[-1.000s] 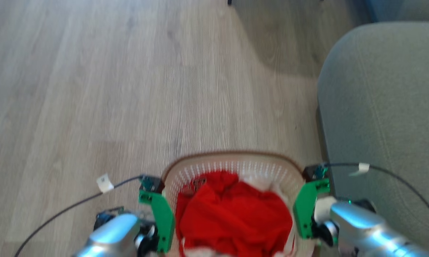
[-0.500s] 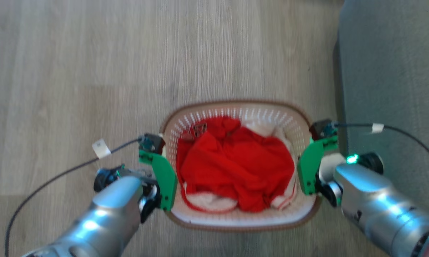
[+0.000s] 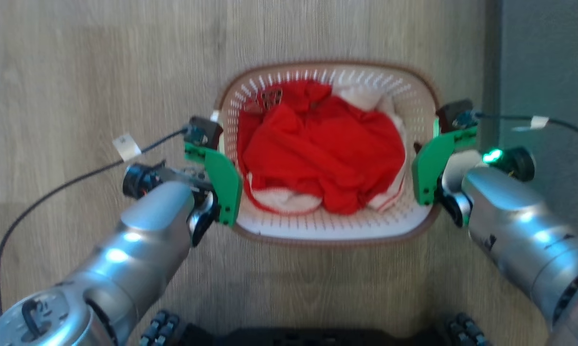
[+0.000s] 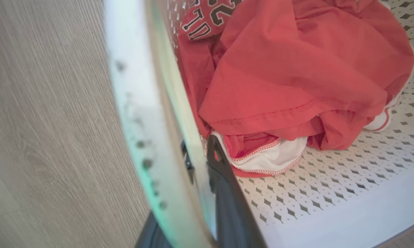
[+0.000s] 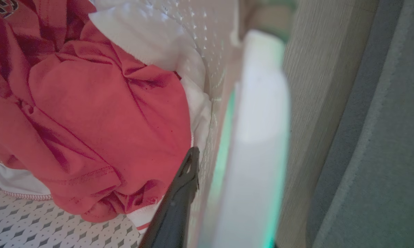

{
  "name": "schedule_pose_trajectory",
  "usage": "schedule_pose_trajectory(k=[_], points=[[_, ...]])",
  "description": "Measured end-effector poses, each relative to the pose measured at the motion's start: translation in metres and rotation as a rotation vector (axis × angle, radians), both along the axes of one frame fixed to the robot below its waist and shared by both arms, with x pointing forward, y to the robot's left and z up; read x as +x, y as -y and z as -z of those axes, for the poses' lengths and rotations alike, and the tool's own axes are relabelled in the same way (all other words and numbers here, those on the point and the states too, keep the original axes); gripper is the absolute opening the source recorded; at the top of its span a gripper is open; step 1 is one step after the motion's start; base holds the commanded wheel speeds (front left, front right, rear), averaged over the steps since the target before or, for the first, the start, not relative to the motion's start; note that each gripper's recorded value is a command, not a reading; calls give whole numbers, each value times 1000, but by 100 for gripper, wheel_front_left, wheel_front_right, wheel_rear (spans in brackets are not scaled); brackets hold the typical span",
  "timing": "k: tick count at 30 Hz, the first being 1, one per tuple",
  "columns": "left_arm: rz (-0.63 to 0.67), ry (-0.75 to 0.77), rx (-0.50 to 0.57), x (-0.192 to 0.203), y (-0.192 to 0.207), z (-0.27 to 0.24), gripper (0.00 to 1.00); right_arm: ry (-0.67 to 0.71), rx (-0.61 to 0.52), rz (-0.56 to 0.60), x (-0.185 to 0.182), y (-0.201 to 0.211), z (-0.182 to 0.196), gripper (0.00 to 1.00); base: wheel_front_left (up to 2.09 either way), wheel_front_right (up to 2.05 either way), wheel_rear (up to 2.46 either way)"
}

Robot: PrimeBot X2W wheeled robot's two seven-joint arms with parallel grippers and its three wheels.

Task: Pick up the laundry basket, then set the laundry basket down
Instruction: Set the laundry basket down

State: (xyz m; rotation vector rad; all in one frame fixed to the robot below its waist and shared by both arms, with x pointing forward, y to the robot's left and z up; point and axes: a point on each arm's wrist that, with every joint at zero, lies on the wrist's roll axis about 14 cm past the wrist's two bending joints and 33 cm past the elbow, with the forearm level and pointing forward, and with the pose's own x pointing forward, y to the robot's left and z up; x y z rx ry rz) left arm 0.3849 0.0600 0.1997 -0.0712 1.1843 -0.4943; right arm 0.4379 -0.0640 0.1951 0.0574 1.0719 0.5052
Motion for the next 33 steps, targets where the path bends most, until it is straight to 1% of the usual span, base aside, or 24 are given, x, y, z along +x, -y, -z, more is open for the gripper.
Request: schedule_pose_trajectory(k=[6,11,16,22,33], points=[[-9,-6,0,7,2,26,0,-30,5,45,5,4,31,0,0,0,0],[-16,-10,0,9,4,40,0,-34,3,57,10,4,46,0,0,0,0],[-5,-4,8,17,4,49,0,-34,7,69,12,4,55,0,0,0,0],[4,-19,11,15,5,61,0,-53,2,75,10,5,68,0,0,0,0],[-4,-12,11,16,4,66,0,-50,1,75,13,5,74,0,0,0,0]])
